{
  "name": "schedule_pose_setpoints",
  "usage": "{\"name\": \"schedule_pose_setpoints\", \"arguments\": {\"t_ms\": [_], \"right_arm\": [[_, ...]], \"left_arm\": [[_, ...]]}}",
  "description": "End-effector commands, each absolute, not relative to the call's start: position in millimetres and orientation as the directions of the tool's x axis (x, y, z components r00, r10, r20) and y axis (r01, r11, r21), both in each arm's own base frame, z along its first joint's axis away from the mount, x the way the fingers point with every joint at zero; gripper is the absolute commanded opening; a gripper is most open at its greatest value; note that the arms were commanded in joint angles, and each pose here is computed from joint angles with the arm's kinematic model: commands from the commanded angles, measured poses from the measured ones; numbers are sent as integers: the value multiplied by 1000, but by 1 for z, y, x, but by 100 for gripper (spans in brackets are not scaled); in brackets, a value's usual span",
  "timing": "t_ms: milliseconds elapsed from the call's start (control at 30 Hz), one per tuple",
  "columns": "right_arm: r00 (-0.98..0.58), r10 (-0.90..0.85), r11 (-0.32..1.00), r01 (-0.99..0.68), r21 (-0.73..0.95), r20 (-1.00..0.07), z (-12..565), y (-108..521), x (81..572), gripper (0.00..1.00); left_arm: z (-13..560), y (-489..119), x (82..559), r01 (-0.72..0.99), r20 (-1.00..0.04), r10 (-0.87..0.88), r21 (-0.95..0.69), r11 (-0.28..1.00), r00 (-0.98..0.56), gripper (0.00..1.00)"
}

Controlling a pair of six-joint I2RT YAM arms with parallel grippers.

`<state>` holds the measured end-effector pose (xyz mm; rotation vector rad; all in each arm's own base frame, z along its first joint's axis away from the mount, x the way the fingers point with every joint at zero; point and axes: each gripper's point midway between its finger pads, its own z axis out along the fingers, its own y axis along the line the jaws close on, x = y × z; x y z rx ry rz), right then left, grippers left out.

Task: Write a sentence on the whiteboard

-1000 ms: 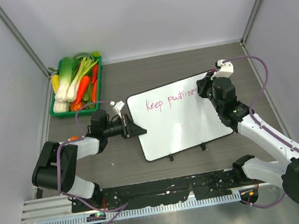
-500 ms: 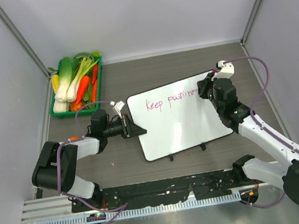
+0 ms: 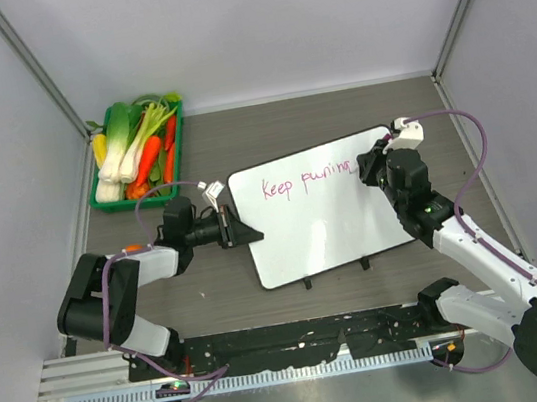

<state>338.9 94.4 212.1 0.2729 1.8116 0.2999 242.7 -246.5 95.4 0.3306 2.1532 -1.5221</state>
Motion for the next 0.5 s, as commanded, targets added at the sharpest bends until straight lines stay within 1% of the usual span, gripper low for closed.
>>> {"name": "schedule_pose_setpoints", "arguments": {"t_ms": [0,233,467], "right_arm": [[-289,317,946,27,324,-903,201,92,331,1],[-304,345,931,-7,364,-888,198,101,329,1],[-281,388,912,-23,410,-878,208,109,337,1]], "left_arm": [[49,-233,248,390,-497,-69,-752,530,-865,0],[48,-233,247,391,-497,-67,-751,531,-865,0],[49,-233,247,392,-499,-67,-751,531,-864,0]]}}
